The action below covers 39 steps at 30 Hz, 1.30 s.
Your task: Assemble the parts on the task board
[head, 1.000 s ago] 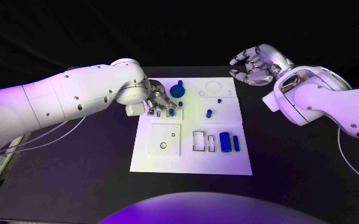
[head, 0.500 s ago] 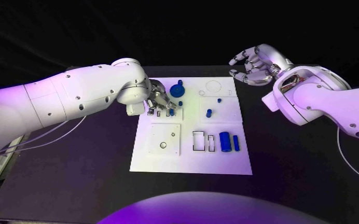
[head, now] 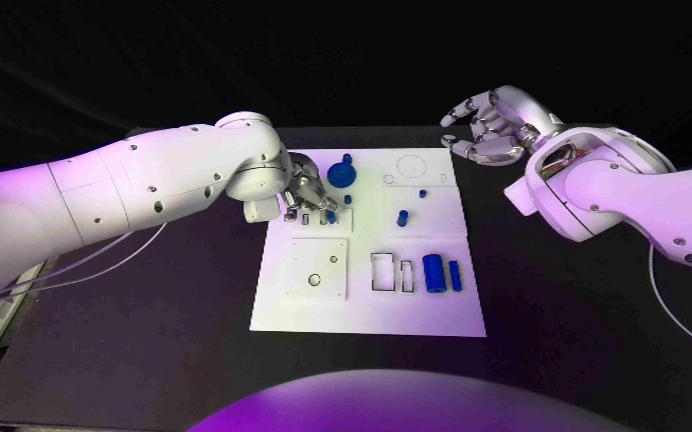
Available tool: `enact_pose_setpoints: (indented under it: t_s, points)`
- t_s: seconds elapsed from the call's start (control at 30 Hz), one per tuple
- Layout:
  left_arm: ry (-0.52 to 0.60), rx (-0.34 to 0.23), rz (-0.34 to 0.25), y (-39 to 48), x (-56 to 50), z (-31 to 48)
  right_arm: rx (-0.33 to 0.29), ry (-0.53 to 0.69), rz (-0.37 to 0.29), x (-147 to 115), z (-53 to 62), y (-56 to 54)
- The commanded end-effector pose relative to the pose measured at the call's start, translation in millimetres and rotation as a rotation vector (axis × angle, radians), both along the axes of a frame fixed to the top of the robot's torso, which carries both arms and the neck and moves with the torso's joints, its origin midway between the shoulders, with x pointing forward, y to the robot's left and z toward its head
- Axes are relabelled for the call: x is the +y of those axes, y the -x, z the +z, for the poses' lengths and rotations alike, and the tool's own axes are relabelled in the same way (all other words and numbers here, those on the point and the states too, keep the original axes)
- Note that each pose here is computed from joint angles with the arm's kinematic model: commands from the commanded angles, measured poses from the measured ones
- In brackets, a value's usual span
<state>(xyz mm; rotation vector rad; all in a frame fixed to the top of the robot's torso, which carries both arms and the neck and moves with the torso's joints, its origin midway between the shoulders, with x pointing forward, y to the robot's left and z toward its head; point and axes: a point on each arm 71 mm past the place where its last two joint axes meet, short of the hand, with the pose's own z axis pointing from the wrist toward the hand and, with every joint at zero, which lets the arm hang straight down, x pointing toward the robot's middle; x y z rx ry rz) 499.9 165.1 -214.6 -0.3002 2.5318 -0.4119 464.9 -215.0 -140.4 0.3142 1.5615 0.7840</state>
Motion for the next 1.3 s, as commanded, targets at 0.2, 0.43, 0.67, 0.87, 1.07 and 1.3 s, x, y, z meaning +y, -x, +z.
enact_pose_setpoints:
  t_s: [0.2,0.43,0.67,0.87,1.07,1.3]
  points:
    - [-0.003,0.001,-0.013,0.0,-2.6,0.0,0.009,0.009,0.012,1.2,-1.1,0.4]
    - [-0.004,0.002,-0.013,-0.4,-2.9,-0.2,0.008,0.009,0.011,0.9,-1.0,0.4]
    - [-0.004,0.007,-0.015,-0.3,-2.7,-0.5,0.008,0.009,0.006,-0.4,-1.2,-0.1]
    - [0.0,0.012,-0.012,-0.2,-1.5,-0.7,0.011,0.009,0.004,0.2,-2.6,-0.5]
    - [0.017,0.029,-0.007,1.1,-1.1,-1.2,0.013,0.009,0.003,0.9,-3.4,-0.6]
    - [0.039,0.03,0.016,0.9,2.8,-1.1,0.013,0.009,0.008,1.6,-3.7,-0.4]
